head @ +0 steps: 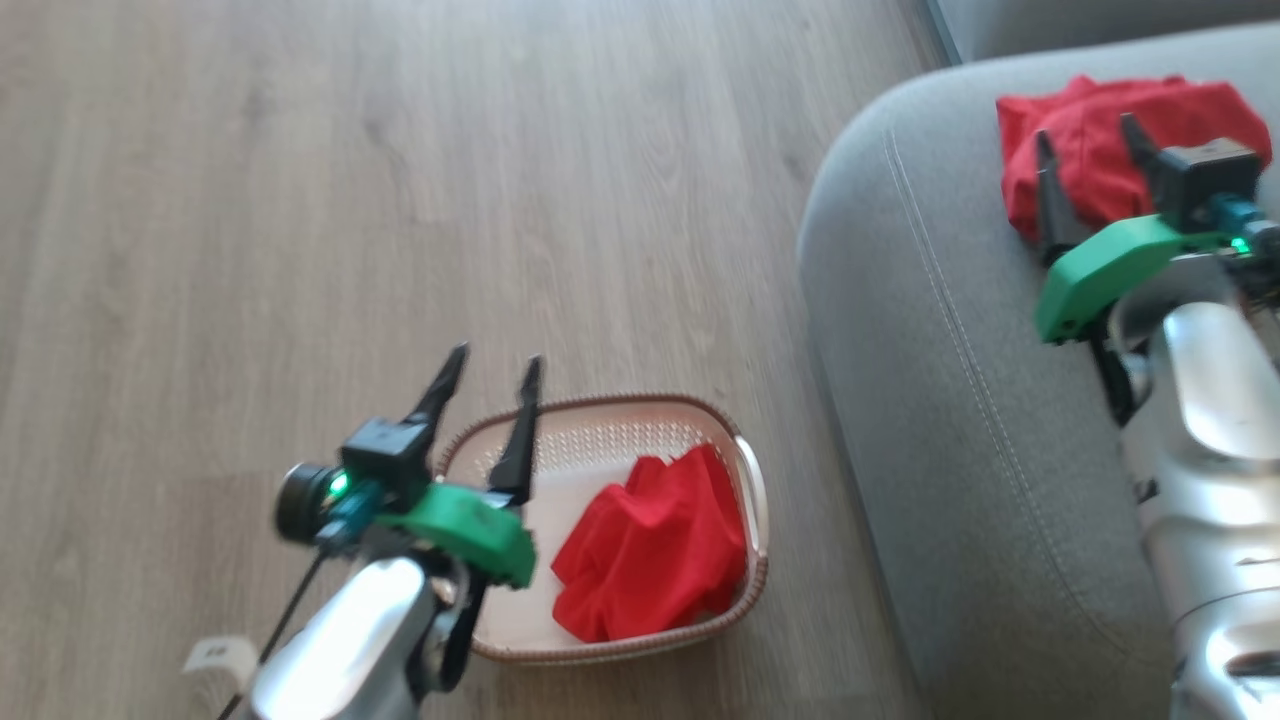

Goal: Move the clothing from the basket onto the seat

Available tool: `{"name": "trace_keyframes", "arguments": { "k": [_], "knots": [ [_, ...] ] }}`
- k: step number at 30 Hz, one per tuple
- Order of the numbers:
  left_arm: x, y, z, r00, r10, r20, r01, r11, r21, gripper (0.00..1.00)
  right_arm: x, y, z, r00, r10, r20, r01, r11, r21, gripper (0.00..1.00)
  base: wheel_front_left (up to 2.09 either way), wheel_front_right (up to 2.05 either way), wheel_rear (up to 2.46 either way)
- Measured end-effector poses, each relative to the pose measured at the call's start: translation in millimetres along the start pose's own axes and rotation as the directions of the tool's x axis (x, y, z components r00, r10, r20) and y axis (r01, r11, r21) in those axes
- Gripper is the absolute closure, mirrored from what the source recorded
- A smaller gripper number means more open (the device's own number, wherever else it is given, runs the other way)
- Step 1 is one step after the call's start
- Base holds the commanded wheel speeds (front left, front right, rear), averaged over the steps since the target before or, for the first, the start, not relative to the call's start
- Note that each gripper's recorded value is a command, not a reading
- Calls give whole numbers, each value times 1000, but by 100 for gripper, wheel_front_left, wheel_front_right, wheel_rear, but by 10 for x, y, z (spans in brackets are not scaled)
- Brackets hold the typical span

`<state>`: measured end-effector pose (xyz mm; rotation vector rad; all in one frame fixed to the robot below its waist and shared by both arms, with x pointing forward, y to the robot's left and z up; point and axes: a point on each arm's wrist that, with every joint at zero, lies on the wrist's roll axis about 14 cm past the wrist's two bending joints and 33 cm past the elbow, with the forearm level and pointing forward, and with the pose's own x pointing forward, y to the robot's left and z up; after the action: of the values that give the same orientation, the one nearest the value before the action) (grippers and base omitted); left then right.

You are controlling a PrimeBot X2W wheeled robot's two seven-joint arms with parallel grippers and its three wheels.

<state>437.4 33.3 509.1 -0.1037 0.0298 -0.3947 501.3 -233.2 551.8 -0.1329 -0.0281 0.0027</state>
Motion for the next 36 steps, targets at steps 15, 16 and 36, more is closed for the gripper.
{"name": "trace_keyframes", "arguments": {
  "k": [15, 16, 36],
  "knots": [
    [-773, 738, -54, 959, 285, -8, -285, 958, -32, 0, -375, 820, 137, 984, 149, 100, -161, 978, 129, 0, 0, 0, 0],
    [-832, 775, -83, 954, 300, -15, -300, 953, -31, 0, -420, 830, 105, 984, 147, 98, -160, 978, 137, 0, 0, 0, 0],
    [-1496, 943, -336, 903, 425, -67, -429, 902, -58, 0, -1150, 900, -284, 989, 133, 65, -146, 950, 276, 0, 0, 0, 0]
  ]
}}
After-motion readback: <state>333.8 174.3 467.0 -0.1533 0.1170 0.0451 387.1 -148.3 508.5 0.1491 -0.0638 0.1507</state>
